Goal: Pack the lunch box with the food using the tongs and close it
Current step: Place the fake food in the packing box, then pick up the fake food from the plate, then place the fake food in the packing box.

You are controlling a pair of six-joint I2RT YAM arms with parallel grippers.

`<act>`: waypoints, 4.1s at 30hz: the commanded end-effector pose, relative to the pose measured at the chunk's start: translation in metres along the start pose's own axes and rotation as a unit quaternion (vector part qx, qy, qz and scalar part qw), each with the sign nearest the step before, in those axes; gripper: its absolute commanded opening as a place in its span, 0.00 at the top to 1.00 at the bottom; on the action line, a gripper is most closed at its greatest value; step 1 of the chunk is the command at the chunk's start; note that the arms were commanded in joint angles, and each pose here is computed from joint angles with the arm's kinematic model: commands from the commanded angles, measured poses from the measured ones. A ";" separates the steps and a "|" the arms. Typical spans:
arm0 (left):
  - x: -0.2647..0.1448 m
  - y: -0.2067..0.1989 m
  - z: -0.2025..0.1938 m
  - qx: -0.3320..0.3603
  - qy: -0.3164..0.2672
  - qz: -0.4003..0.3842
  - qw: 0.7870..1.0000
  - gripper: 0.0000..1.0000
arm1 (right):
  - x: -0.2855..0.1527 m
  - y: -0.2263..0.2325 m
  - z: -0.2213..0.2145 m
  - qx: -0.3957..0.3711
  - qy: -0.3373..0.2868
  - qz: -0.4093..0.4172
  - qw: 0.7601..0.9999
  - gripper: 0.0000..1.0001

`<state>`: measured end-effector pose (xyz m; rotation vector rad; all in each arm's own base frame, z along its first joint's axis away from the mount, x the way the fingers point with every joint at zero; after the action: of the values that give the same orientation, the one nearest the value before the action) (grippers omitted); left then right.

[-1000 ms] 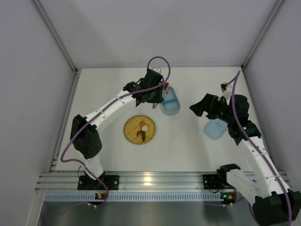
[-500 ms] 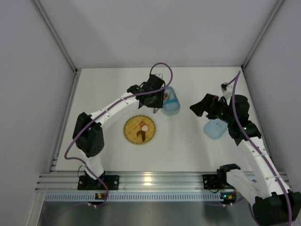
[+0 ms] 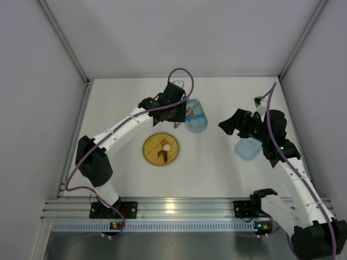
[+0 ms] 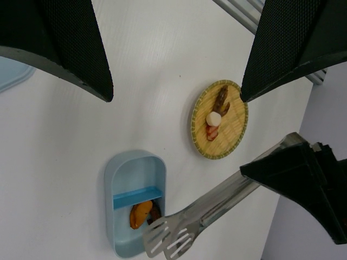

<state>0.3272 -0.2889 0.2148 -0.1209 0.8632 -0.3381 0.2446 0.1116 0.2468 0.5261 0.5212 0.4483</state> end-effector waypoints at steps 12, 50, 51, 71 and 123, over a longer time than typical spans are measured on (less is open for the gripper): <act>-0.125 0.052 -0.060 -0.035 -0.016 0.009 0.999 0.55 | 0.002 0.006 0.002 0.000 -0.014 0.017 1.000 0.01; -0.141 0.073 -0.156 -0.048 0.101 -0.002 0.994 0.56 | 0.007 -0.004 -0.010 0.015 -0.008 0.007 1.000 0.00; -0.139 0.074 -0.156 -0.048 0.101 0.001 0.994 0.56 | 0.007 -0.004 -0.011 0.015 -0.008 0.008 1.000 0.00; -0.136 0.075 -0.155 -0.038 0.105 0.013 0.994 0.61 | 0.011 -0.006 -0.012 0.018 -0.006 0.011 1.000 0.01; -0.074 -0.016 -0.027 0.010 0.001 -0.066 0.998 0.67 | 0.010 -0.007 -0.010 0.005 -0.004 0.002 1.000 0.01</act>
<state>0.2419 -0.2605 0.2312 -0.1257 0.9648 -0.4123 0.2431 0.1123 0.2155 0.5647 0.5903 0.4188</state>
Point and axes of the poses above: each gripper's point midway between its finger pads, its own x axis out along the fingers, its own y axis along the line the jaws close on, z = x × y, the point moved 4 cm from there along -x, back along the fingers, and after that the axes turned 1 degree about x, right-handed, at the moved point
